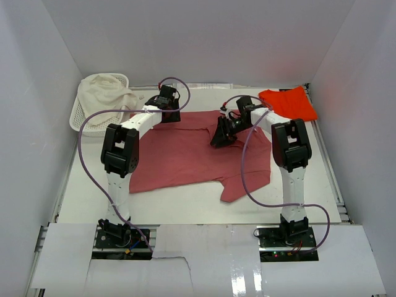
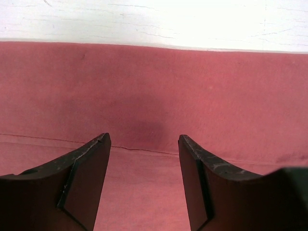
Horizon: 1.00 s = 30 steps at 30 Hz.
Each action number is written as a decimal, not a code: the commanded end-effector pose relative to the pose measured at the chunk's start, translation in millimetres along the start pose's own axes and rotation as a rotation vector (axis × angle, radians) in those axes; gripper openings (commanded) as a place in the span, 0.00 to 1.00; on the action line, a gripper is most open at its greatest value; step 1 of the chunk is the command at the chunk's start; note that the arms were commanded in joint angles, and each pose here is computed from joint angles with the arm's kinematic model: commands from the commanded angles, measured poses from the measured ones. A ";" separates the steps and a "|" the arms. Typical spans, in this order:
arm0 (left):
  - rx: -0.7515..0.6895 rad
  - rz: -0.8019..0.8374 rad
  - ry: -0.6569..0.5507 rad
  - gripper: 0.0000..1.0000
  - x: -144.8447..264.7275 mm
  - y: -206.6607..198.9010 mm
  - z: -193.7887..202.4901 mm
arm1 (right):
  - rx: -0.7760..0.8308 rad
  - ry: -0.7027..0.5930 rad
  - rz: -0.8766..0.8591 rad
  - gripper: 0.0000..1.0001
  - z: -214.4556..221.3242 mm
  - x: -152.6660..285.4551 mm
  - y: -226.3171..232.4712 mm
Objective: Fold and stack the t-shirts
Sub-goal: Fold the flattened tshirt in 1/3 of the way
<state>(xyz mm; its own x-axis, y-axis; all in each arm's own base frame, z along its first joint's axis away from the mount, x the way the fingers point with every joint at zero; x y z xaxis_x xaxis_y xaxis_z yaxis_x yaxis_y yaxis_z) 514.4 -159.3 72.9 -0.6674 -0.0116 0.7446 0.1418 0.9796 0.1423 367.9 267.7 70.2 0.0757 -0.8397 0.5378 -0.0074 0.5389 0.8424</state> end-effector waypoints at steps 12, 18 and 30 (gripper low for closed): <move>-0.014 0.047 -0.050 0.70 14.5 -14.4 -19.9 | 0.185 -0.176 -0.100 0.47 -18.4 56.2 54.7; -0.026 0.181 -0.090 0.70 21.5 -51.5 -35.7 | 0.153 -0.184 -0.186 0.46 -46.4 49.7 34.1; 0.012 0.485 -0.159 0.72 32.9 -120.5 -70.3 | 0.085 -0.167 -0.182 0.46 -39.8 33.7 -10.1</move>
<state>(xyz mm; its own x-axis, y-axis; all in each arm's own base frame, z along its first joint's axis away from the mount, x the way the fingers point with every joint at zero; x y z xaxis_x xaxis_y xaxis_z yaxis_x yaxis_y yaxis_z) 528.8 -272.7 117.2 -0.6627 0.3807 0.6449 0.4068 0.9060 -0.1168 415.5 236.0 63.3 -0.0752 -0.9101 0.4076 -0.0538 0.4119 0.9097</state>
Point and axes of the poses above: each gripper's point midway between its finger pads, its own x axis back along the fingers, its own y axis along the line the jaws close on, z = x × y, the point moved 1 cm from there along x, back along the fingers, and after that the axes turned 15 degrees about -x, right-handed, at the moved point
